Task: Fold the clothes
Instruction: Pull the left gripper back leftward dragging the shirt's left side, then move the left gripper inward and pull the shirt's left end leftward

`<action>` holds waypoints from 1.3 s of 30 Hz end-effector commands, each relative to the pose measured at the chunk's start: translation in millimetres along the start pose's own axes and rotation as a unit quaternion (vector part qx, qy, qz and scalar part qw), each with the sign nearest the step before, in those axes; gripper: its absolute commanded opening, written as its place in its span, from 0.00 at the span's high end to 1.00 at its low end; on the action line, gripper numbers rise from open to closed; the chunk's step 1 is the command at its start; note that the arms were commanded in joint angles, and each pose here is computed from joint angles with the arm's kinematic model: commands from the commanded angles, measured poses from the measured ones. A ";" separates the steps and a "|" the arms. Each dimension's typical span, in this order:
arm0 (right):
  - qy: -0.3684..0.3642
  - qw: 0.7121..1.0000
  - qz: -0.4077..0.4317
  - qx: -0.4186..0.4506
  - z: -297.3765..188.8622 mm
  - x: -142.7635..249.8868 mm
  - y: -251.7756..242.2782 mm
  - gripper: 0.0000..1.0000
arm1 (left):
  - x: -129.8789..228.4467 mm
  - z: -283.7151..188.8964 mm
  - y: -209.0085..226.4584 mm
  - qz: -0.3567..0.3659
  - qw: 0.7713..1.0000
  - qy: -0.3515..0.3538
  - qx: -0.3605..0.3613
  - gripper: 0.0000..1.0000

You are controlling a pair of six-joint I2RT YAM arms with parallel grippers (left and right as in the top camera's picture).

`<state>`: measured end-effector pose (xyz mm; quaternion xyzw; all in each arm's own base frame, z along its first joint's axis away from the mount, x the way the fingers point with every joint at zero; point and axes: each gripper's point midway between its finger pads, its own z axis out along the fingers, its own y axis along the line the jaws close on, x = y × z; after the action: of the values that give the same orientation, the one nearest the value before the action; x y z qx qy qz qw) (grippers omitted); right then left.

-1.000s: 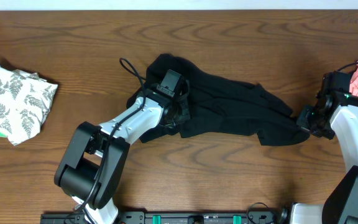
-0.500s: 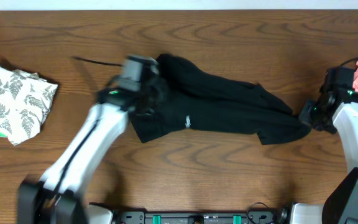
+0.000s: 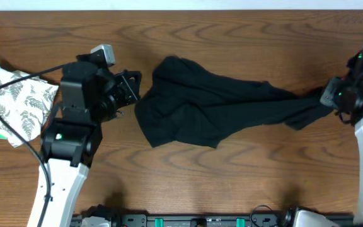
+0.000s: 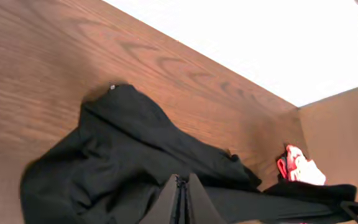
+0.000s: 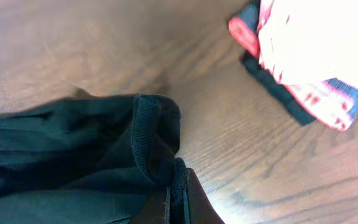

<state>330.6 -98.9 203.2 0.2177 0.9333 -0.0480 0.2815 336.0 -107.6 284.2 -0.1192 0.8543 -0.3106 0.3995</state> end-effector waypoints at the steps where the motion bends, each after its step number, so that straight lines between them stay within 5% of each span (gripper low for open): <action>1: -0.029 0.999 -0.014 -0.009 -20.1 -10.9 0.7 0.99 | 4.1 -4.3 -2.2 0.004 1.000 0.014 0.002 0.94; 9: -0.001 1.000 -0.016 -0.008 -12.4 -0.1 0.5 0.99 | 71.5 26.8 28.3 -0.025 0.984 0.165 -0.053 0.91; 12: 0.011 1.000 -0.016 -0.012 -8.0 3.8 2.4 0.99 | 101.1 47.7 25.3 0.002 0.973 0.227 -0.043 0.63; 15: 0.023 1.000 -0.017 -0.010 -3.6 8.8 1.7 0.99 | 129.9 69.0 28.0 0.045 0.959 0.278 -0.042 0.54; 24: 0.035 0.999 -0.018 -0.008 2.0 12.2 1.5 0.99 | 199.8 112.1 35.1 0.106 0.920 0.375 -0.039 0.52; 39: 0.039 0.999 -0.018 -0.007 1.8 14.4 1.1 0.99 | 220.9 144.3 48.8 0.139 0.914 0.376 -0.060 0.52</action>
<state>320.3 -91.5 191.6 0.2057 0.9470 -0.0365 0.2440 297.0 -232.6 57.0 0.0937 0.9650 -0.2324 0.0774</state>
